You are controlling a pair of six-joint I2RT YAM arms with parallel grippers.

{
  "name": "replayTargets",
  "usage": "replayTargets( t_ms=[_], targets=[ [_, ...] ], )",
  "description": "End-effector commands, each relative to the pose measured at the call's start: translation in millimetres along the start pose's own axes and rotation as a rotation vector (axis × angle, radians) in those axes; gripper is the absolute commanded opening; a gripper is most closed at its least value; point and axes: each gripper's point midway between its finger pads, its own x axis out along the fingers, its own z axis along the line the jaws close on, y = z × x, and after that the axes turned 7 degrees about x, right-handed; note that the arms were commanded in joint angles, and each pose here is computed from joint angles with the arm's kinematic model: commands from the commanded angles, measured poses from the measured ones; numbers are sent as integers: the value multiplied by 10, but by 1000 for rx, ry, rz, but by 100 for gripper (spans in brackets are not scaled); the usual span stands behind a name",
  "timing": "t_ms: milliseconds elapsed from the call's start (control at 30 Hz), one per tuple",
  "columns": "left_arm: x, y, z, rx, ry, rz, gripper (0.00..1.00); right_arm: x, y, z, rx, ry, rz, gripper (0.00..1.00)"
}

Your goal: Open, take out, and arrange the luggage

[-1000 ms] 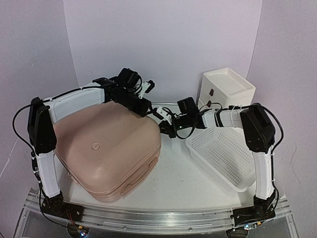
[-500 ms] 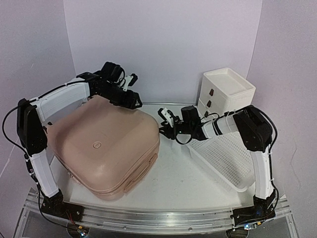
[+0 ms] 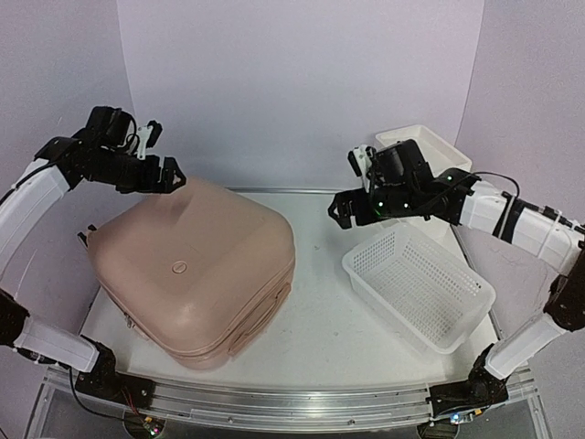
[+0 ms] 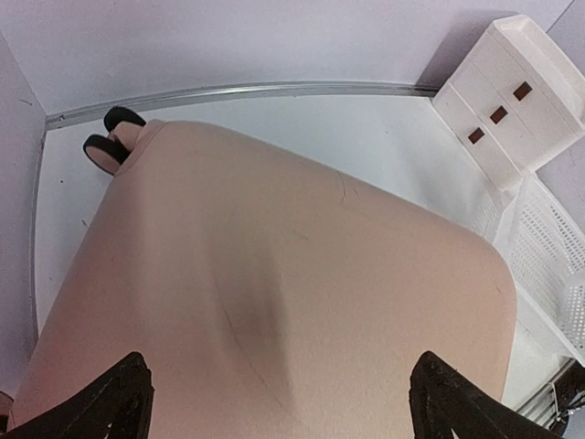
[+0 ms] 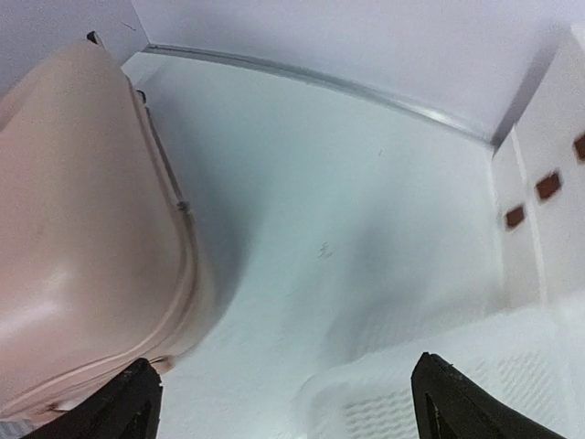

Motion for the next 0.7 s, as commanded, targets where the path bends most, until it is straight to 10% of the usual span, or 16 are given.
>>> replayTargets(
  t_ms=[0,367,667],
  targets=[
    [-286,218,-6,-62,-5,-19,98,-88,924,291,363,85,250,98],
    [-796,465,-213,-90,107,-108,99,265,1673,1080,769,197,354,85],
    [-968,770,-300,-51,156,-106,99,572,1743,1650,733,100,367,80]
  ],
)
